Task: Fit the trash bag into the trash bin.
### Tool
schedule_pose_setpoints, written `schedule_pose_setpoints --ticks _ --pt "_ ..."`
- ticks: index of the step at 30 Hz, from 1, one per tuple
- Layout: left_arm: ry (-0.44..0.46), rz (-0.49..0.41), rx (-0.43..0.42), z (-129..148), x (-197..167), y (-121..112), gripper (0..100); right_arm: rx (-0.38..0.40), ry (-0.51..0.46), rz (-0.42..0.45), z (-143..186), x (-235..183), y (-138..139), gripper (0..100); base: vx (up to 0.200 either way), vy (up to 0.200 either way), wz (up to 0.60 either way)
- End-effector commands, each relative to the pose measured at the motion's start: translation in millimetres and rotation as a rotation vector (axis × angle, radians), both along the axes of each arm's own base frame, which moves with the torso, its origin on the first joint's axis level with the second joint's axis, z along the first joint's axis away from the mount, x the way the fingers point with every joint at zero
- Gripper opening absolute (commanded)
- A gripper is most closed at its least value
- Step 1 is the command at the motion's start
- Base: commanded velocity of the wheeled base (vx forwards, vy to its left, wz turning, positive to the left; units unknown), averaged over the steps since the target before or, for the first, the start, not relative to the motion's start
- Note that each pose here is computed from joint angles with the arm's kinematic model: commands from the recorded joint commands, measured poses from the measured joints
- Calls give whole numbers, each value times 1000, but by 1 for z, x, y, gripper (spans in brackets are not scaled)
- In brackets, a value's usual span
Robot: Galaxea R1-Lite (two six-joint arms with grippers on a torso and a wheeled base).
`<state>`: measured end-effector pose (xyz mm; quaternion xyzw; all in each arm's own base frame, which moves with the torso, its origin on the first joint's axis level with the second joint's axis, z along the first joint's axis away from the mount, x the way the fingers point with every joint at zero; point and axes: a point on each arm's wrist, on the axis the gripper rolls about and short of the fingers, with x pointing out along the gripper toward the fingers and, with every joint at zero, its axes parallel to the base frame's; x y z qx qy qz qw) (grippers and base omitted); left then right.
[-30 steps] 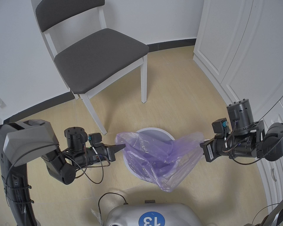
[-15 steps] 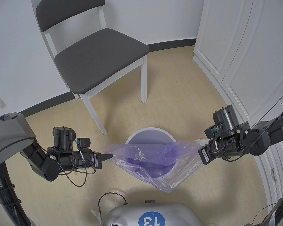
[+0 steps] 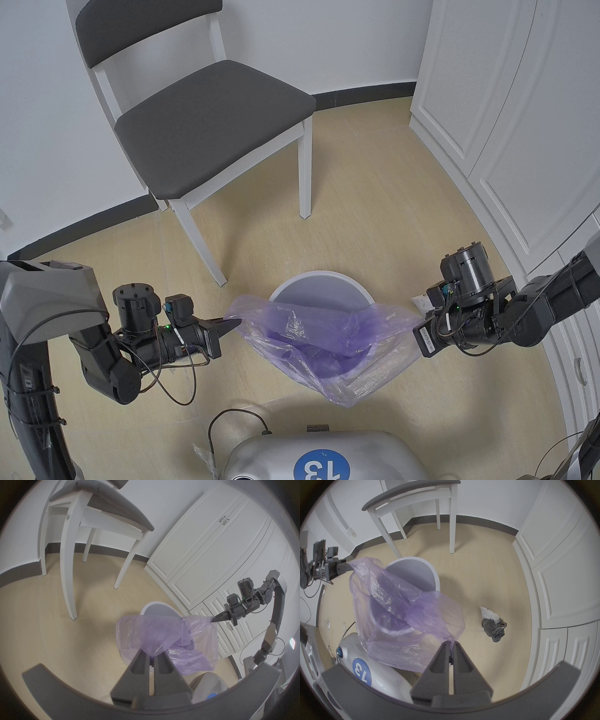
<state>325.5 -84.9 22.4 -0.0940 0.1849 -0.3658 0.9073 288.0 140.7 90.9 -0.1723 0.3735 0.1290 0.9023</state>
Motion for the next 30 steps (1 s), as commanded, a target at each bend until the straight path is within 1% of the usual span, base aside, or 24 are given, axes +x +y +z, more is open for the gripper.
schedule_pose_setpoints --ticks 1,2,3,5,8,13,16,17,18,23,30 --pt "70 34 13 -37 7 11 0 -61 34 43 -17 -19 -12 0 0 0 0" --pt "70 34 13 -37 7 11 0 -61 34 43 -17 -19 -12 0 0 0 0" --pt "58 22 -4 -40 10 17 0 -90 45 84 -22 -32 -18 0 0 0 0" --pt "40 -15 -25 -42 10 21 0 -118 56 117 -30 -40 -23 0 0 0 0" --pt "-10 -42 -44 -46 11 22 0 -136 28 138 -38 -42 -26 0 0 0 0" --pt "-17 -58 -43 -52 16 15 0 -131 0 139 -67 -27 -20 0 0 0 0" --pt "-20 -60 -42 -54 18 14 0 -143 13 140 -83 -22 -20 0 0 0 0" --pt "-20 -60 -42 -54 18 14 0 -143 13 140 -83 -22 -20 0 0 0 0" --pt "-29 -47 -40 -55 22 15 0 -160 18 145 -90 -19 -23 0 0 0 0" --pt "-72 -20 -41 -56 37 11 0 -168 -16 127 -102 -7 -29 0 0 0 0" --pt "-87 -26 -47 -51 38 7 0 -143 -81 113 -110 4 -27 0 0 0 0"
